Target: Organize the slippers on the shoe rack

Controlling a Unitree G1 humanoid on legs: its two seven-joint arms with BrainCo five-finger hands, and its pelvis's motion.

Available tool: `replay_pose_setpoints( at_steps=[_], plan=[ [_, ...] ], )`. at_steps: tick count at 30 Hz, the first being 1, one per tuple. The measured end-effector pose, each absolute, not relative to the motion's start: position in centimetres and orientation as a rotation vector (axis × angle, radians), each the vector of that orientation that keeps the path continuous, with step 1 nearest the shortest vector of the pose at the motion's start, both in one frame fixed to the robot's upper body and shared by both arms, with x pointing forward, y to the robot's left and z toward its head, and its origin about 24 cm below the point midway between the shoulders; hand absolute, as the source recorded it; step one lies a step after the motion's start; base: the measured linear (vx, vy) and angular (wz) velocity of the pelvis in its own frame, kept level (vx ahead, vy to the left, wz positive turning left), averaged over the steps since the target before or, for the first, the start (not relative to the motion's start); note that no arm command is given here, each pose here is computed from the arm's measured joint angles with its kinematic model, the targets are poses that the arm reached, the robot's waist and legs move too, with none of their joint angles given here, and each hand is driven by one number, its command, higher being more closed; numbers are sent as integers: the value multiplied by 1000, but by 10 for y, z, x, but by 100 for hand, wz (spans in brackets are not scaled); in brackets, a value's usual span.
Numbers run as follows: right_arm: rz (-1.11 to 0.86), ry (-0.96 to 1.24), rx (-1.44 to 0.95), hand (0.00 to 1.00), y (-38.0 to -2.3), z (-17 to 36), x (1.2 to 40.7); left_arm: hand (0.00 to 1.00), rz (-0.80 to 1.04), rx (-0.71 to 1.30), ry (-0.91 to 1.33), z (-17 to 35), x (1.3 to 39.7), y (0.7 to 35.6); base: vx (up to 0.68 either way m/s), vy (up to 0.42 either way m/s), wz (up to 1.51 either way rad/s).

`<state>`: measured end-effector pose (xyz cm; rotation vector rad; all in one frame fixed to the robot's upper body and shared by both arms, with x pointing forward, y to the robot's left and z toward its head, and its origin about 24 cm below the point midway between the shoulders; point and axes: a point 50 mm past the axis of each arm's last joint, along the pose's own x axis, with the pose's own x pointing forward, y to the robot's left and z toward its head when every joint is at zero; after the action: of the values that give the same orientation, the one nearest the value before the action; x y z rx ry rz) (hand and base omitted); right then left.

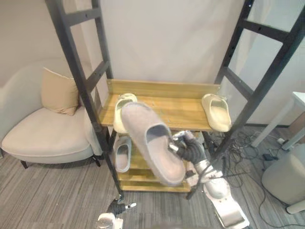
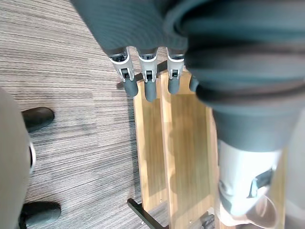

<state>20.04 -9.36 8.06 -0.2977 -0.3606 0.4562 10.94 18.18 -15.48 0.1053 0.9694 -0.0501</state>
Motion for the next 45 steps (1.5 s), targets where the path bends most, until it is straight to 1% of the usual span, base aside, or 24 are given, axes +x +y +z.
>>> replay_pose_setpoints(
  at_steps=[4,9,13,17,21,26,30,35,38,41,45],
  plan=[
    [555,-266,-298,100,-81,56,195,0,-59,110,968,-155,110,181,-20,-51,11],
    [621,-236,-343,100,-76,47,195,0,-65,120,947,-152,117,182,-15,-62,17],
    [666,-299,-425,100,-72,55,214,0,-69,110,885,-146,139,178,-86,-44,20],
    [676,-362,-489,100,-63,67,237,0,-35,91,769,-130,177,179,-193,-12,29],
    [647,-418,-536,100,-61,78,247,0,8,61,701,-120,191,181,-123,-8,16],
    [528,-462,-577,100,-73,96,273,0,58,7,625,-109,205,185,-52,16,7],
    [336,-507,-636,100,-95,123,306,0,109,-38,541,-93,229,186,-63,30,5],
    [233,-535,-666,100,-111,139,319,0,123,-45,476,-81,243,189,-51,43,2],
    [126,-569,-659,100,-125,154,325,0,152,-56,440,-73,250,193,-31,41,6],
    [61,-603,-664,100,-132,166,330,0,189,-34,445,-73,249,207,-32,44,-5],
    [-2,-619,-642,100,-140,174,332,0,233,-18,555,-90,231,214,-13,18,-3]
  ],
)
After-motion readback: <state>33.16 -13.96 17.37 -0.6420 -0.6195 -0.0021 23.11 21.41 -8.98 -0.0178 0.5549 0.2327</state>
